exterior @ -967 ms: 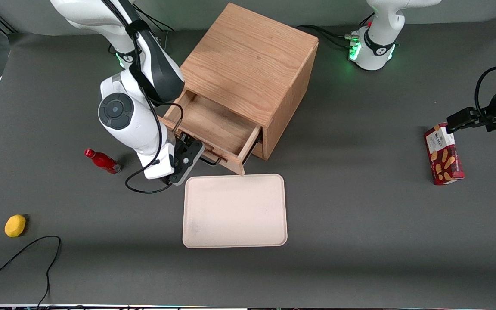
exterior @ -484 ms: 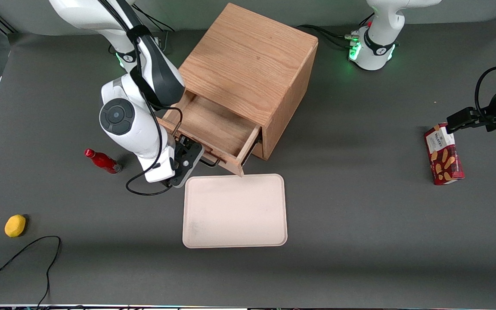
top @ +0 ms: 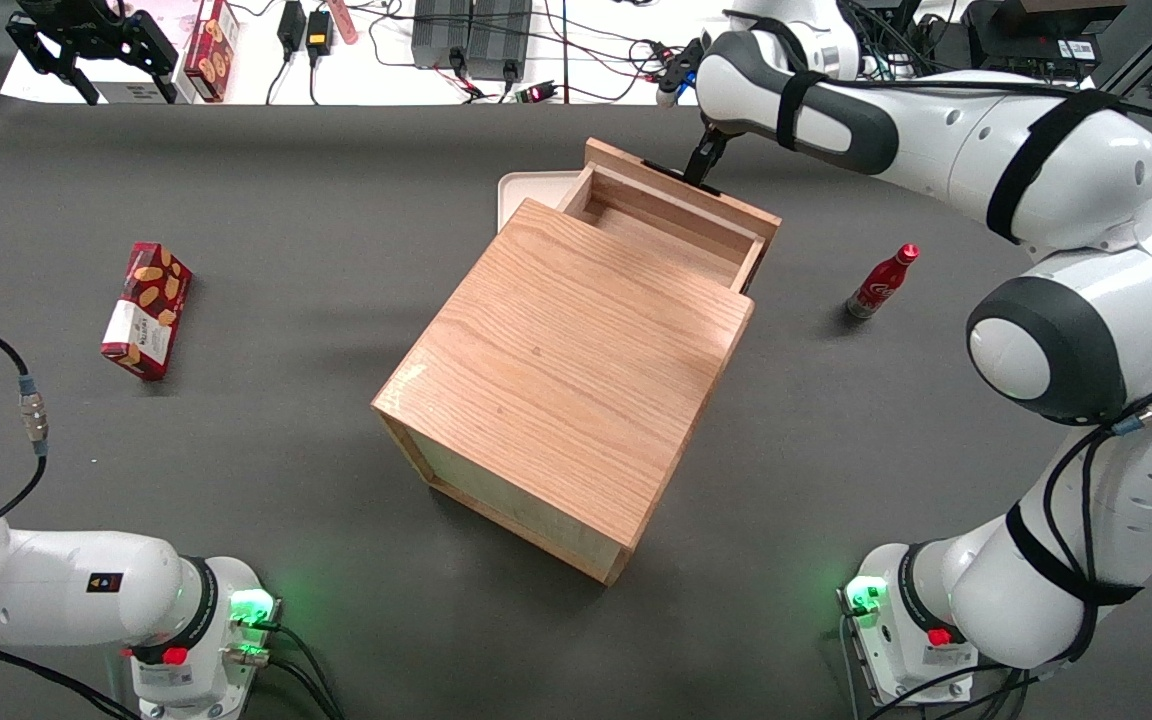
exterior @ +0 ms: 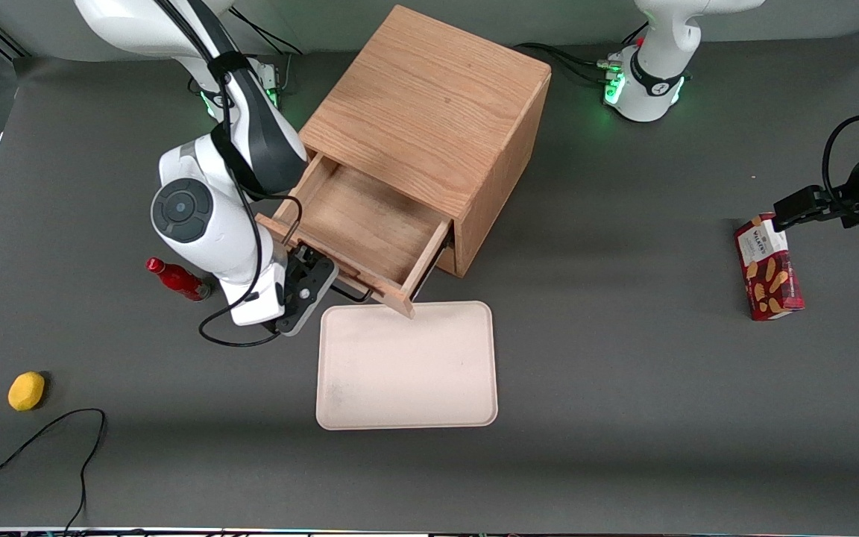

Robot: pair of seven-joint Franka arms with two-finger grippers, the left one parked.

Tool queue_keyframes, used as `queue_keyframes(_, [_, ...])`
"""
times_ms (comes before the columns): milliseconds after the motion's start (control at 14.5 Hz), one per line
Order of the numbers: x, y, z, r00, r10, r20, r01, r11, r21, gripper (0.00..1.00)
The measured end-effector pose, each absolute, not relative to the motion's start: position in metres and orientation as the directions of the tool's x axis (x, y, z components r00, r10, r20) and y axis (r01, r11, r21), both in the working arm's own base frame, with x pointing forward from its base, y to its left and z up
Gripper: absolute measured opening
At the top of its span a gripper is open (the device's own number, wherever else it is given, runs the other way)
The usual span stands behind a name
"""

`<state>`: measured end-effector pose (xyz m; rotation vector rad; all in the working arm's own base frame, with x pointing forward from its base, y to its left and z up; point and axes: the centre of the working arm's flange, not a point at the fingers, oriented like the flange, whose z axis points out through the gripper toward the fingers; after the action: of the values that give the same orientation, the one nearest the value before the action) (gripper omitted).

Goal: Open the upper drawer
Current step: 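Pull the upper drawer handle outward from the cabinet with the right gripper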

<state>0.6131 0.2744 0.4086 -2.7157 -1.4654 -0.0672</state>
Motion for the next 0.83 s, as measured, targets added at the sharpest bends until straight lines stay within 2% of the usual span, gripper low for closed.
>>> queue_keyframes(829, [0.633, 0.276, 0.401, 0.529, 0.848, 0.029, 0.848, -0.53, 0.011, 1.0])
